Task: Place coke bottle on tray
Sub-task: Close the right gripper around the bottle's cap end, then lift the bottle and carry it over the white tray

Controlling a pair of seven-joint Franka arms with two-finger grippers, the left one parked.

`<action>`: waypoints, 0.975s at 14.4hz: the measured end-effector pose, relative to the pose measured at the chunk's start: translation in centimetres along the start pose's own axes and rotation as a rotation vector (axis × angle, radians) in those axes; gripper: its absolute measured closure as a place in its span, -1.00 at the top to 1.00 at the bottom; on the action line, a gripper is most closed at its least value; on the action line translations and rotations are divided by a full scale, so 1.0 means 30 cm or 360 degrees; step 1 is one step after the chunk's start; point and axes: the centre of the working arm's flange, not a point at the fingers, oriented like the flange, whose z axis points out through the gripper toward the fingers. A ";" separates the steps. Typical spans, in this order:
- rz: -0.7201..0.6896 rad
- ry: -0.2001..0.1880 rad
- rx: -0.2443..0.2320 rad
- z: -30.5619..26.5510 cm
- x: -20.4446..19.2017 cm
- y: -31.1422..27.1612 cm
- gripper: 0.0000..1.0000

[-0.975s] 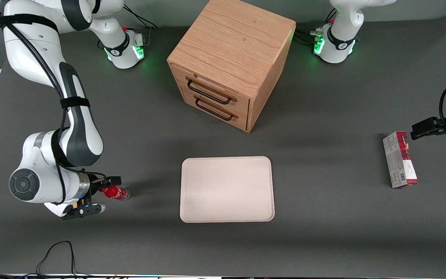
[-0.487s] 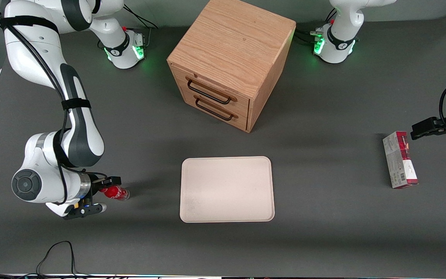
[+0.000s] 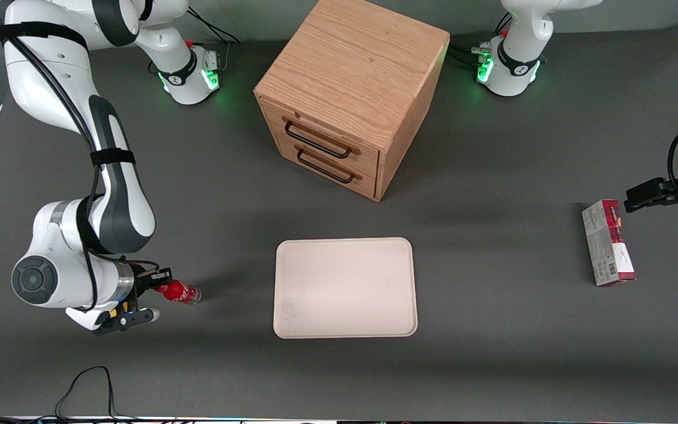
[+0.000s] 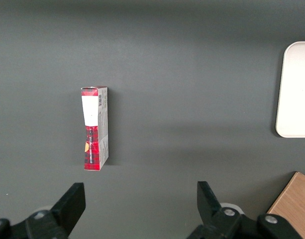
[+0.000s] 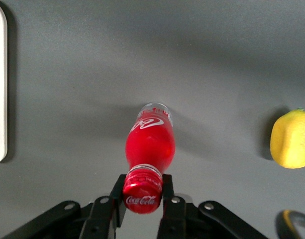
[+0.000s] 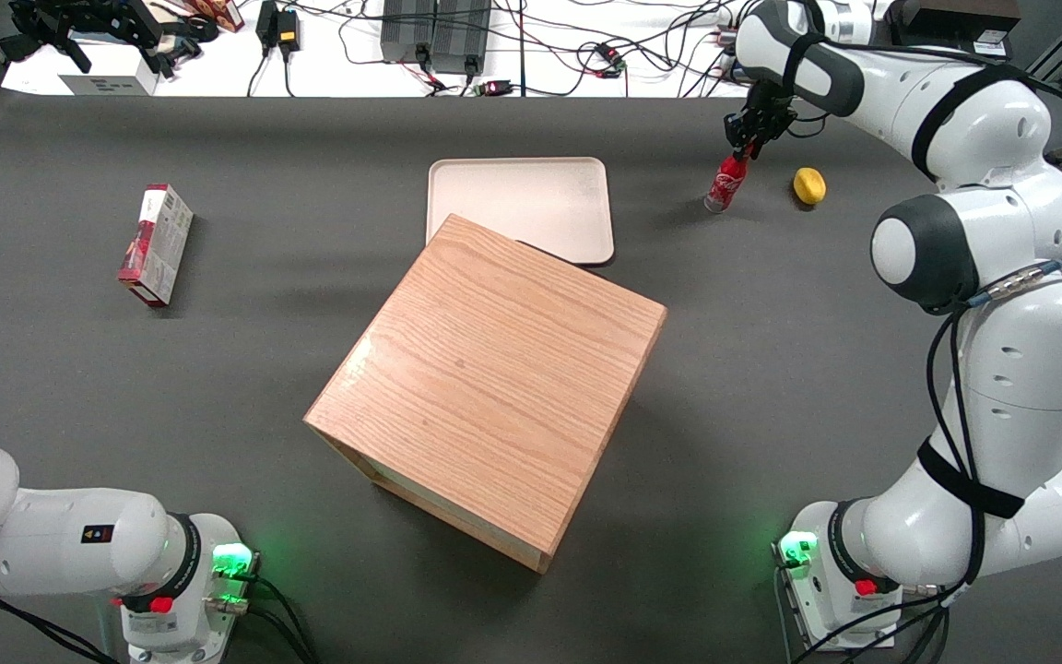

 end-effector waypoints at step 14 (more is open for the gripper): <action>-0.0031 0.0052 0.0036 -0.644 -0.154 -0.094 -0.37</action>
